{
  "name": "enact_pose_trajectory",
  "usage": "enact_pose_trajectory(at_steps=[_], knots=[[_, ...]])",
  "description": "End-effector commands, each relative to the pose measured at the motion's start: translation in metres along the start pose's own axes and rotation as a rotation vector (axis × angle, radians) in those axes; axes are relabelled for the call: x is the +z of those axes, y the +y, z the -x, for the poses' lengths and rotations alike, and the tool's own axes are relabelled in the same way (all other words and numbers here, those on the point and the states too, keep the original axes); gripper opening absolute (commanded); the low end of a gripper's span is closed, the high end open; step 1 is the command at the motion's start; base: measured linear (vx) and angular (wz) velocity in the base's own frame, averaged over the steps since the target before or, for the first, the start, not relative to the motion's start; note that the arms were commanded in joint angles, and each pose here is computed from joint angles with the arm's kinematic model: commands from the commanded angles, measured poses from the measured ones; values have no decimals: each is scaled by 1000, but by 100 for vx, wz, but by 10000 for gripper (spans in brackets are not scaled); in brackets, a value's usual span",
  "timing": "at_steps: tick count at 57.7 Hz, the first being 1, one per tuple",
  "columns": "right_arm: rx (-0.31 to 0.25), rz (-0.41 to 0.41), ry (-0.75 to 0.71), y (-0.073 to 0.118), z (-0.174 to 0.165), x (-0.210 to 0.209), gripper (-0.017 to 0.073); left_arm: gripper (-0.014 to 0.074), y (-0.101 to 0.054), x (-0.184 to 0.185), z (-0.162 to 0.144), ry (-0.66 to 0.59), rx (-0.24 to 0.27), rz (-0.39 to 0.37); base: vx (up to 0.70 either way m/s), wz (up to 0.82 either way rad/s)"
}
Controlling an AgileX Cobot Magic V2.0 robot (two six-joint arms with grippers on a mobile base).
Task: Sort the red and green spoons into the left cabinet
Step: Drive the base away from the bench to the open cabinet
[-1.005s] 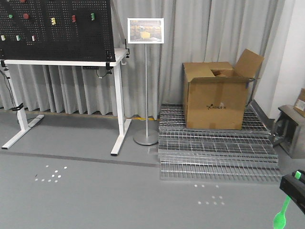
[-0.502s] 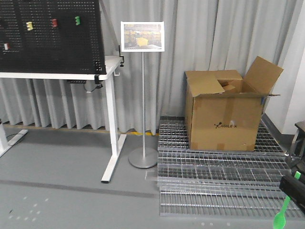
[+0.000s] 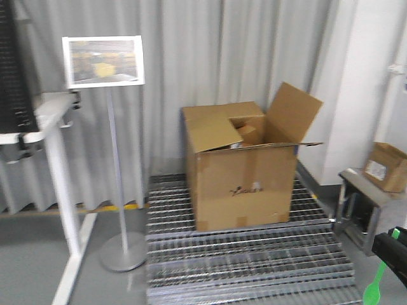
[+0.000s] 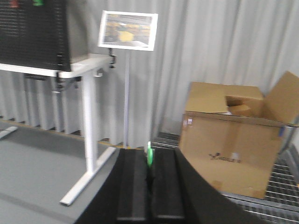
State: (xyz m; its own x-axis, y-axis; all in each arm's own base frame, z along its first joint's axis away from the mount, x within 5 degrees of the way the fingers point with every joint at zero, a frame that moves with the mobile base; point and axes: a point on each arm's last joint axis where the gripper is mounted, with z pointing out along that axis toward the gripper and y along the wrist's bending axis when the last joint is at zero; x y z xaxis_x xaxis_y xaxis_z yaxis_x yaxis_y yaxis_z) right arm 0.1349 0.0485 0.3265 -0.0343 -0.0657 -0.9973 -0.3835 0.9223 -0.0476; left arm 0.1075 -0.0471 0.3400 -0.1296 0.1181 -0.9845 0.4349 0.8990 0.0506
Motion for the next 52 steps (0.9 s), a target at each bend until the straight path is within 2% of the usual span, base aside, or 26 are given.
enact_pose_trajectory(at_steps=[1, 30, 52], knots=[[5, 17, -36, 1, 11, -1, -3, 0, 3, -3, 16, -105, -17, 30, 50, -50], [5, 14, -35, 1, 11, -1, -3, 0, 3, -3, 16, -101, -16, 28, 45, -59], [5, 14, -35, 1, 11, -1, -3, 0, 3, -3, 16, -101, -16, 28, 35, -85]])
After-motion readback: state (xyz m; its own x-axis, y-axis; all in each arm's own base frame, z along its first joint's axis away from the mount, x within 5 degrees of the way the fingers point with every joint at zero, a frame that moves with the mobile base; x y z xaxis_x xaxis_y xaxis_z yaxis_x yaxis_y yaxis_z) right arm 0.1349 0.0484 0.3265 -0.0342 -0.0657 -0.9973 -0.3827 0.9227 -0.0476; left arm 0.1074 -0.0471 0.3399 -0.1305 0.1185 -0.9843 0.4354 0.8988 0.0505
